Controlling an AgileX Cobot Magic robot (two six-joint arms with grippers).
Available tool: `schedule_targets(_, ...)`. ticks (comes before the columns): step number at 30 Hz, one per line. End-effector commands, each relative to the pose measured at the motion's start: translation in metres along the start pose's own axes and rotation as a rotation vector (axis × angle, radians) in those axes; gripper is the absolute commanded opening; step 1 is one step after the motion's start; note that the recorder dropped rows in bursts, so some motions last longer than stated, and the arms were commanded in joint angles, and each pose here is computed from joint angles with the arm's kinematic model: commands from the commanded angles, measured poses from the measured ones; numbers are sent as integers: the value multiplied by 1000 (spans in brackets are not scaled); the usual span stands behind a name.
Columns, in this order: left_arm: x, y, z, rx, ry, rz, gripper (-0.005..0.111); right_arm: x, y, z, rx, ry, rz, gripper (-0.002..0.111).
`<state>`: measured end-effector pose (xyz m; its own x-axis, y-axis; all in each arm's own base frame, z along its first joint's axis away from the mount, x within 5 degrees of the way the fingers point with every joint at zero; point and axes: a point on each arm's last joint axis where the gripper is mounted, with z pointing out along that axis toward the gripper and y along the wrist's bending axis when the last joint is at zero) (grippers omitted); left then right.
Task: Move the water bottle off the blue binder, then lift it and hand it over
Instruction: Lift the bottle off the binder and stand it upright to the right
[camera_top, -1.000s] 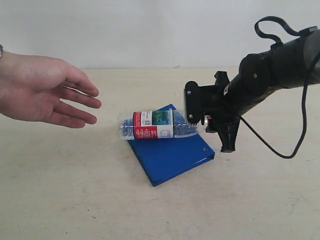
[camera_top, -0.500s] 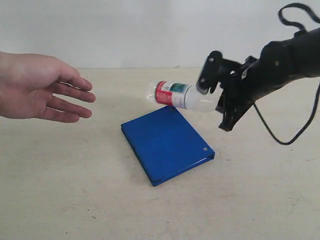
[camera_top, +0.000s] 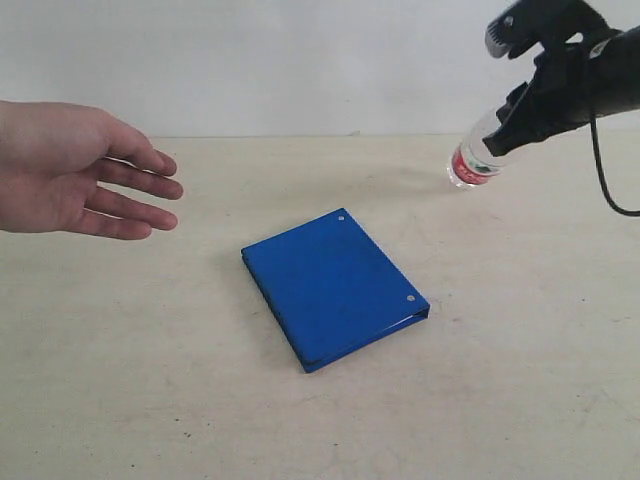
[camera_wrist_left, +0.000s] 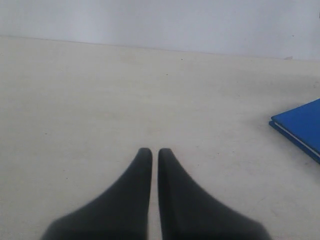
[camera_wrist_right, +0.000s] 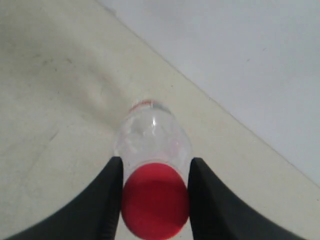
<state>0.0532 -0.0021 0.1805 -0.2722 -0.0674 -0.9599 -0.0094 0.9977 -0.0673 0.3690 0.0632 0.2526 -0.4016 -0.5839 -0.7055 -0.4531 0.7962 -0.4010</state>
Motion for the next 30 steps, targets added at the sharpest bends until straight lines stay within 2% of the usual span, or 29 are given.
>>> schedule_targets(1,-1,0,0,-2,-9,8,4,-12,-9,-13,56,-79,58,0)
schedule_targets(7,-1,0,0,-2,-9,8,4,-12,-10,-12,67,-92,63,0)
schedule_targets(16,-1,0,0,-2,-9,8,4,-20,-17,-14,133,-185,154,0)
schedule_targets(19,-1,0,0,-2,-9,8,4,-21,-17,-14,139,-194,168,9)
schedule_targets(23,-1,0,0,-2,-9,8,4,-20,-18,-14,140,-196,174,37)
schedule_targets(24,-1,0,0,-2,-9,8,4,-20,-18,-14,140,-196,182,40)
schedule_targets(30,-1,0,0,-2,-9,8,4,-20,-17,-14,138,-195,188,42)
